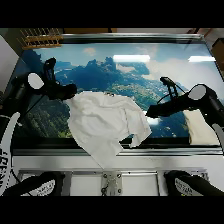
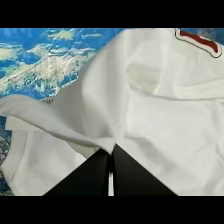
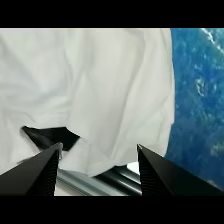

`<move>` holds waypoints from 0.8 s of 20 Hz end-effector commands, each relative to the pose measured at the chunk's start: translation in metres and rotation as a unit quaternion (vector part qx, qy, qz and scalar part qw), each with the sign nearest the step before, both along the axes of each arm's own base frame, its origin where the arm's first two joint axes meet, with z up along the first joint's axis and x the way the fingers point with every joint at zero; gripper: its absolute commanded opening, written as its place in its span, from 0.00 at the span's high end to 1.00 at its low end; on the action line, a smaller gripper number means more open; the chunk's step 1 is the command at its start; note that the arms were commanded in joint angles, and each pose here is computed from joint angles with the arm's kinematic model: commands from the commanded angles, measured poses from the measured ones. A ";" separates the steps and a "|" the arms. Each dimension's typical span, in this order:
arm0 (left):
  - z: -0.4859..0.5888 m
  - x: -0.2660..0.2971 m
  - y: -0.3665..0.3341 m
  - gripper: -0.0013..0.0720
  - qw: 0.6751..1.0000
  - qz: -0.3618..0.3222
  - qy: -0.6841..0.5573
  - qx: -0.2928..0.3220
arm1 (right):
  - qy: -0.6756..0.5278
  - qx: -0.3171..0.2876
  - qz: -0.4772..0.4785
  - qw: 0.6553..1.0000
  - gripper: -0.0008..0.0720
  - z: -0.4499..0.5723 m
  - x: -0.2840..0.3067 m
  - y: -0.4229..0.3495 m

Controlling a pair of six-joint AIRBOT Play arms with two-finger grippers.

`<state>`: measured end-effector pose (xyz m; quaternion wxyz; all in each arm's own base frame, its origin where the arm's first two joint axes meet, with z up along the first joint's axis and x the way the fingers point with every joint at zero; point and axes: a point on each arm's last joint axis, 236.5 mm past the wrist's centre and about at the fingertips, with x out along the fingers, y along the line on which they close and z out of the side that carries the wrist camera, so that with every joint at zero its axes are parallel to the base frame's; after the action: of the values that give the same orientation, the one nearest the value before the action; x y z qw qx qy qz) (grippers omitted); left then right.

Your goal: Fold the clothes and pants, and hang the long-sleeved shirts on hangers.

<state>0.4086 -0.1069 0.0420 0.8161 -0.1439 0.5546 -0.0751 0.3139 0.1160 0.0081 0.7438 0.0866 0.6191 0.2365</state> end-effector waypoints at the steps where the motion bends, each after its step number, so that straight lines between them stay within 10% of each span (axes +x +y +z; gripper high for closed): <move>1: -0.029 0.001 0.005 0.98 1.000 0.008 0.028 0.004 | 0.061 -0.016 -0.001 0.998 0.29 -0.056 -0.033 -0.005; 16: -0.028 0.005 0.006 0.98 1.000 0.010 0.020 0.005 | -0.002 0.003 -0.032 0.999 0.32 -0.089 -0.008 0.035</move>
<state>0.4127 -0.1018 0.0147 0.8055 -0.1473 0.5707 -0.0615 0.3044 0.1487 -0.0744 0.7531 0.1050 0.6119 0.2176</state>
